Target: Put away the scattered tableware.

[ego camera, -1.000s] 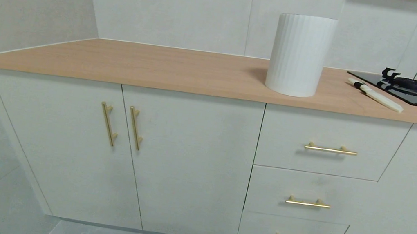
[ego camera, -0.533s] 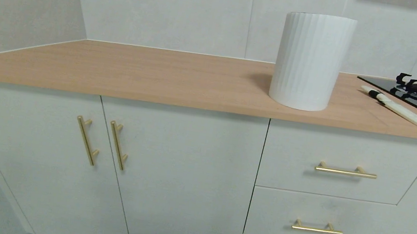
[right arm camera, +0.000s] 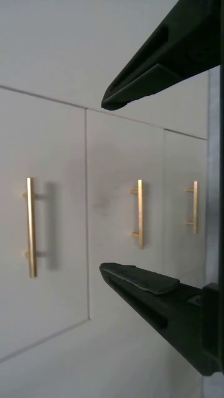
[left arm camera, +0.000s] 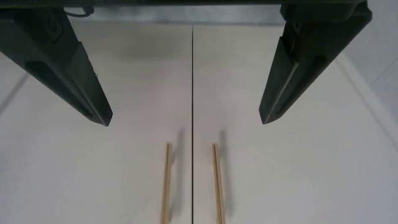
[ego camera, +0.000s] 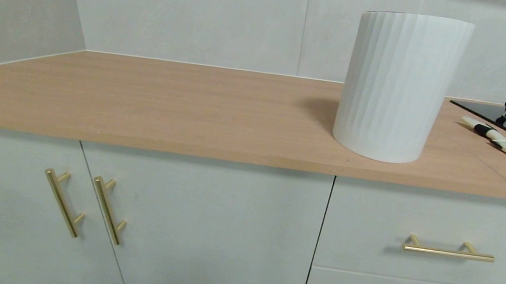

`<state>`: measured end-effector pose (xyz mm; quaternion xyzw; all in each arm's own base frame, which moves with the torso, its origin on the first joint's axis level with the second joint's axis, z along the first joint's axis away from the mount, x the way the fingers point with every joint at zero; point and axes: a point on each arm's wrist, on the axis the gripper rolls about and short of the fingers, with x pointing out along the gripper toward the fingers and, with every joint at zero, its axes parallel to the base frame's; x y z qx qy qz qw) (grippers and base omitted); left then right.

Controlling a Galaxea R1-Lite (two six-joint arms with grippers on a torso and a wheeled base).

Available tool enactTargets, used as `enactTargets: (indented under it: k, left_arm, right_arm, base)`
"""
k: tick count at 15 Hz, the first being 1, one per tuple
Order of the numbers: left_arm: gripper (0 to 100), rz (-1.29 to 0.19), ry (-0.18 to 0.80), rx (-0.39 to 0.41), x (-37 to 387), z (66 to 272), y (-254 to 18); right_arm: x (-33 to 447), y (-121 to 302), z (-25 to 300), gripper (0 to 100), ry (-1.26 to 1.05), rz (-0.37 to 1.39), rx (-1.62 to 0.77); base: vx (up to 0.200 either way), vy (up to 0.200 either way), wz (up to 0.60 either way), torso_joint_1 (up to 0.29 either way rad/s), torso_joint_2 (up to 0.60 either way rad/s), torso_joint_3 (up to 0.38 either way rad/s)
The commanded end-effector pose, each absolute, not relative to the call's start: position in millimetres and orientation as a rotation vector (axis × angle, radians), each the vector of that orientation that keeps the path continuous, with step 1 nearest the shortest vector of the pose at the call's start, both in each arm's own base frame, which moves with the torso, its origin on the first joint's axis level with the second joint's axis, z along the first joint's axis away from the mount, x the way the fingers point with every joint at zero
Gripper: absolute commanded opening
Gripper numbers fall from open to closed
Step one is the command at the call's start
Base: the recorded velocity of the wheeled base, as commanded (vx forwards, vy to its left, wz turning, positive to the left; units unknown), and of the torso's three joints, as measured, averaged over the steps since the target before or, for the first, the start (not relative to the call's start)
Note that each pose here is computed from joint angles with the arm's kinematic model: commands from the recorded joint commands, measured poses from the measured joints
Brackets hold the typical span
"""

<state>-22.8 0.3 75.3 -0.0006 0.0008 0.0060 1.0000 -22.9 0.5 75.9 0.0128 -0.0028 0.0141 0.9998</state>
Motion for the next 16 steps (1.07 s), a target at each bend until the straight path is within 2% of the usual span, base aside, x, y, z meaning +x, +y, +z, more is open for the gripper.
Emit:
enactTargets:
  k: [1,11,16]
  left_arm:
    - [100,0.012,0.002,-0.002,-22.8,75.3,0.3]
    - [100,0.012,0.002,-0.002,-22.8,75.3,0.3]
    - [100,0.012,0.002,-0.002,-22.8,75.3,0.3]
  right_arm:
    - [-22.8,0.5,76.0,100,-0.004,0.029,0.026]
    - [-22.8,0.4,76.0,100,-0.004,0.026,0.028]
    - [-22.8,0.4,76.0,100,-0.004,0.026,0.028]
  base:
    - [0.000,0.000,0.00,0.000,0.00,0.000]
    - [0.000,0.000,0.00,0.000,0.00,0.000]
    - [0.000,-0.200,0.00,0.000,0.00,0.004]
